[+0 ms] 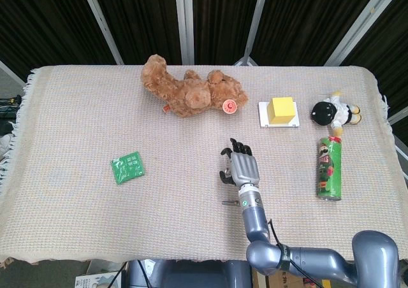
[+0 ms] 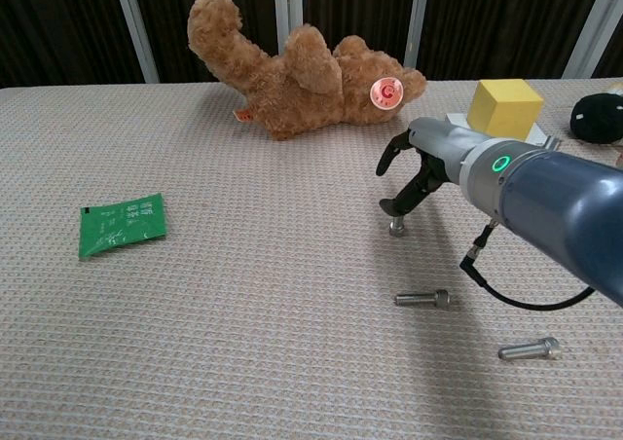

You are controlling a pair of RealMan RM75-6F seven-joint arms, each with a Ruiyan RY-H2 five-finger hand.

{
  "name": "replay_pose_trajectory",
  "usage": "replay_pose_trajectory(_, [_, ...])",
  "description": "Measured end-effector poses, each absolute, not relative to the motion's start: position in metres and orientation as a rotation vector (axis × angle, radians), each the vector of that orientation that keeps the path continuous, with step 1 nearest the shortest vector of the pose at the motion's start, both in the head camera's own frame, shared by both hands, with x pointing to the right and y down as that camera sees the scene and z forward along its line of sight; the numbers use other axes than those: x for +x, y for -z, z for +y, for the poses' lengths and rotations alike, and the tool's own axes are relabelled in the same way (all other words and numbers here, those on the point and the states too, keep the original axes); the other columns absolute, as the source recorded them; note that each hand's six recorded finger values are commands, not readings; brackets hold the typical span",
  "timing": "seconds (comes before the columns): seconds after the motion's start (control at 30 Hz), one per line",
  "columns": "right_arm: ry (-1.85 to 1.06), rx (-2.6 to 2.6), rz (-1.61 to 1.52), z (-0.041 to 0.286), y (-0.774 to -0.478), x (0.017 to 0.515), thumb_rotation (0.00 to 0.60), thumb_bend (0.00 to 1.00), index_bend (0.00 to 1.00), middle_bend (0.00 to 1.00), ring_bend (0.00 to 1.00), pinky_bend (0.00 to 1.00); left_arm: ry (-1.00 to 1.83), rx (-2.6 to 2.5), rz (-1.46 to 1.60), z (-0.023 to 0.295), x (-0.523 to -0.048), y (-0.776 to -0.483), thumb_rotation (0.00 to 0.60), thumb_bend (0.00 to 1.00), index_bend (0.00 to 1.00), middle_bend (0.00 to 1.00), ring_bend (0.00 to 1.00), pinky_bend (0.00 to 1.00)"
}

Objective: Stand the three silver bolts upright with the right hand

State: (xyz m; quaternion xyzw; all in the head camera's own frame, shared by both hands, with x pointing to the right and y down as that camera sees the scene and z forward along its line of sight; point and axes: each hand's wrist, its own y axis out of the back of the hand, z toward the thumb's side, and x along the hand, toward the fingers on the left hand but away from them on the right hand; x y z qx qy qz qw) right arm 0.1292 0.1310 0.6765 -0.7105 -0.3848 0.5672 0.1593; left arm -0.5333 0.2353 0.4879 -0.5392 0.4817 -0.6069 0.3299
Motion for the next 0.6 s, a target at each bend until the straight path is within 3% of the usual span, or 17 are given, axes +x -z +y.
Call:
replay_pose_trajectory(0.23, [-1.573, -2.036, -1.084, 0.137, -0.652, 0.142, 0.600, 0.34, 0.29, 0.00, 0.00, 0.07, 1.590, -1.414, 1.264, 0.235, -0.533, -0.488, 0.600, 0.08, 0.09, 0.04, 0.00, 0.08])
replay_pose_trajectory(0.6, [-1.561, -2.029, -0.976, 0.187, -0.622, 0.175, 0.600, 0.27, 0.29, 0.00, 0.00, 0.07, 1.598, -1.419, 1.288, 0.234, -0.536, -0.489, 0.600, 0.08, 0.09, 0.04, 0.00, 0.08])
